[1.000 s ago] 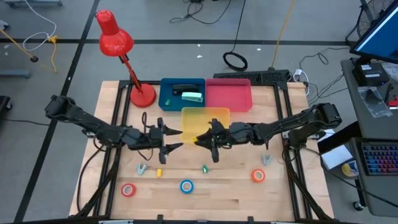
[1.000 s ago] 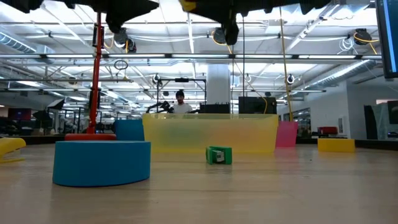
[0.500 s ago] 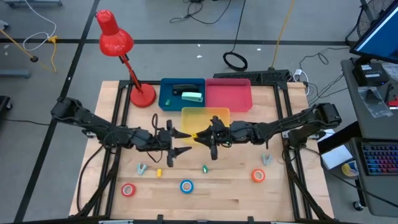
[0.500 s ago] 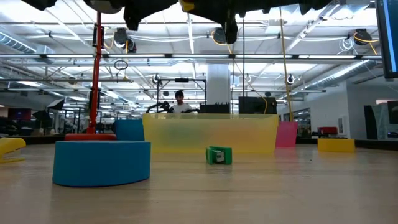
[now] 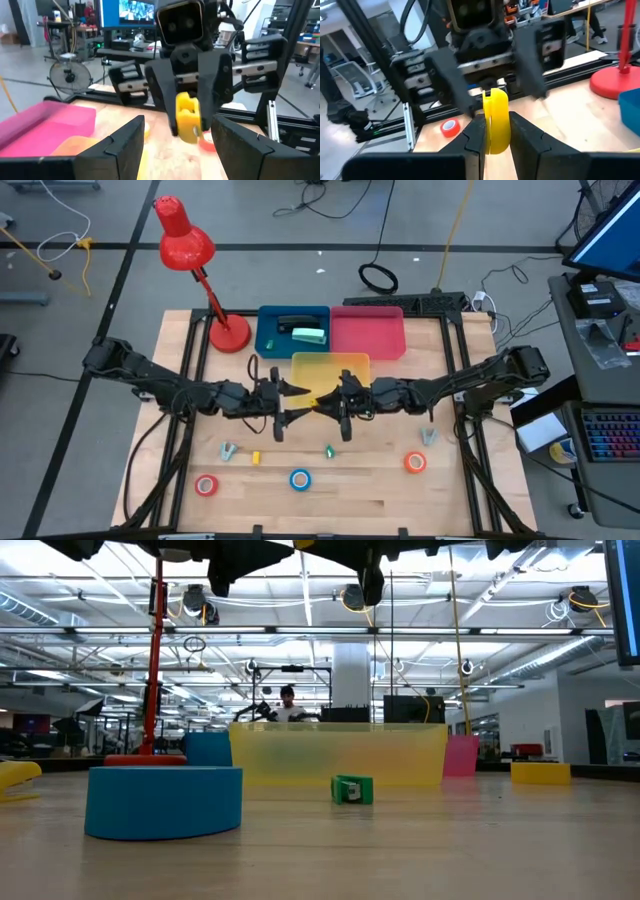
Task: Pick and place Stapler, Stapler remover, tape
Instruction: Put the right yellow stapler into the blue bin
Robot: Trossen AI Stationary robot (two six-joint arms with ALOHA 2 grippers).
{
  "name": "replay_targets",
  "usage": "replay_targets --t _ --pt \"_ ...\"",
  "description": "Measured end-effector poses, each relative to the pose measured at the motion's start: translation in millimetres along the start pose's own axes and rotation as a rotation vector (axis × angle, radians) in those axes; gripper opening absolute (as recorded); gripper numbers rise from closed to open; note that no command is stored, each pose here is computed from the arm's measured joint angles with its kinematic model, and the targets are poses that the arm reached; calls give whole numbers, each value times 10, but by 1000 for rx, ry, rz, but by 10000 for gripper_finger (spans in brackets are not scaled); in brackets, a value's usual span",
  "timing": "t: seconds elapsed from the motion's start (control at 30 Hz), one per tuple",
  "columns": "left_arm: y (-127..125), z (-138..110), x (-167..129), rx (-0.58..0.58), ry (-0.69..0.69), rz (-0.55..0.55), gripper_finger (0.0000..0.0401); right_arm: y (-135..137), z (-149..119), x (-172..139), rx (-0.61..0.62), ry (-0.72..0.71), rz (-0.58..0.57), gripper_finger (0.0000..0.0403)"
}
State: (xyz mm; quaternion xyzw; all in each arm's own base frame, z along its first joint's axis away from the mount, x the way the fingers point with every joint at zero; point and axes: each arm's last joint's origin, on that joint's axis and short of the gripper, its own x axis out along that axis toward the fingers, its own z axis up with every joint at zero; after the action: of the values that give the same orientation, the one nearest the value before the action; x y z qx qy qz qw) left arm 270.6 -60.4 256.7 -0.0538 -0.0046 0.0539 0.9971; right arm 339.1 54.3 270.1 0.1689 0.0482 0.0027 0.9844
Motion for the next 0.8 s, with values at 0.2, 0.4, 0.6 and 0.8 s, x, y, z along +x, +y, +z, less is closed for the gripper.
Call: replay_targets --t 0.2,0.4,0.6,0.8 --pt "38 2 17 -17 5 -22 230 29 -13 -5 2 3 2 54" --pt "64 -10 37 -56 12 -41 230 19 -7 -3 -1 -1 -1 54" --pt "85 54 71 -74 0 -55 230 14 1 -2 0 -8 -6 54" --pt "112 92 91 -79 -8 -46 230 10 2 -2 0 -13 -18 54"
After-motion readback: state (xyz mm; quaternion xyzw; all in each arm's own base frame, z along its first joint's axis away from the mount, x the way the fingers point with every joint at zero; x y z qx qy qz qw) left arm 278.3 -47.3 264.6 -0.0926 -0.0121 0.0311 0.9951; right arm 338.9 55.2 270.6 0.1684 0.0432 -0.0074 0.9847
